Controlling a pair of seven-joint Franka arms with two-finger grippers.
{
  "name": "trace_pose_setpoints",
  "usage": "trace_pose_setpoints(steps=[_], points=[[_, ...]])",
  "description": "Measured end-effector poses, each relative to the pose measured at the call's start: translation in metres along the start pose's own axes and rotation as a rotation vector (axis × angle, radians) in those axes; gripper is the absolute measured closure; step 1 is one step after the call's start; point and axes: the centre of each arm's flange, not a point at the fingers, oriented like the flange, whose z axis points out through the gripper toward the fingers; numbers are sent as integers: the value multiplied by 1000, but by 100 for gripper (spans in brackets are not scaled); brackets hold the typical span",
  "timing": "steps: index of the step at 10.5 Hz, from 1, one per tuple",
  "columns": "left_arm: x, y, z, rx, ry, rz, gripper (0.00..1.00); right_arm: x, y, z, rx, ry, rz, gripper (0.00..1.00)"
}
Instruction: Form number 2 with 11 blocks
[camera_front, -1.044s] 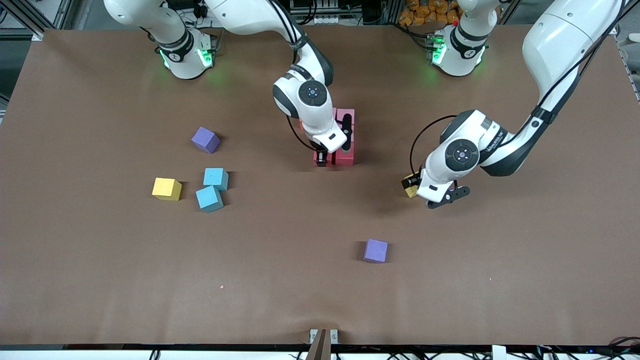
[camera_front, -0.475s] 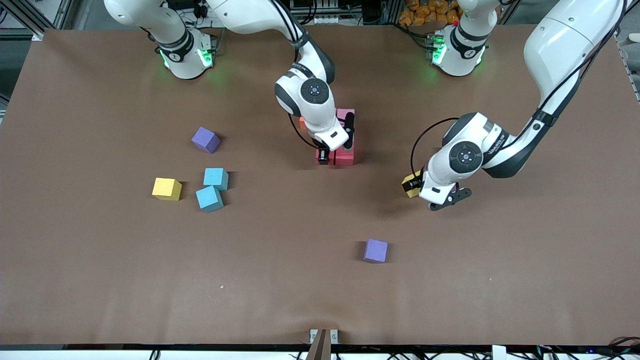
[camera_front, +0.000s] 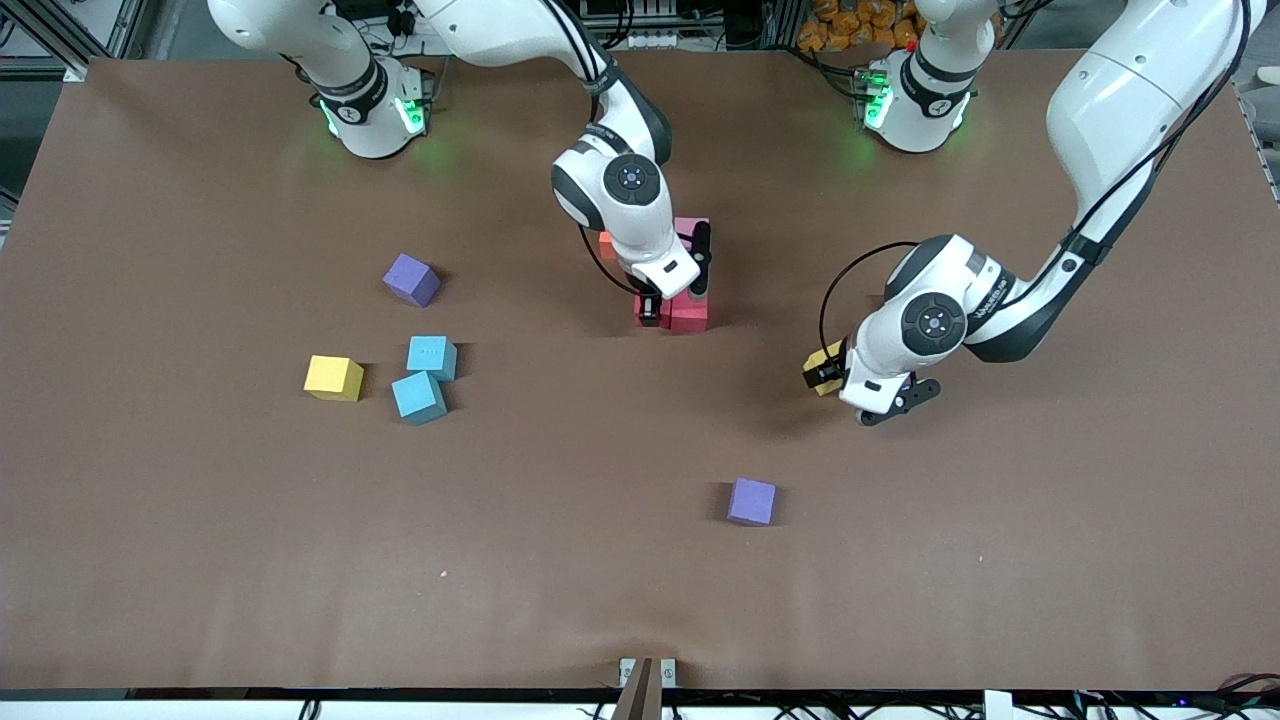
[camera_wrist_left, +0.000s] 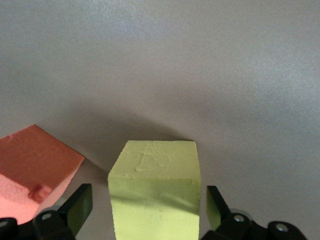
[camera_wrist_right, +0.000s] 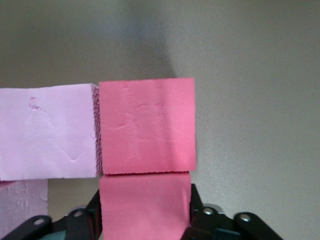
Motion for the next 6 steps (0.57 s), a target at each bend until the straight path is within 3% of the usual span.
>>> trace_pose_setpoints(steps=[1,3,4,6], points=[[0,0,2,-2,-4,0,1,0,0,0,0,1,0,28],[0,0,6,-2,-10,0,29,2,2,-3,-5,6,2,3],[1,0,6,-4,-8,-1,38,3,4,-6,-8,12,3,0],[2,1,4,-7,-6,-6,39,3,11,-20,-10,18,12,0]])
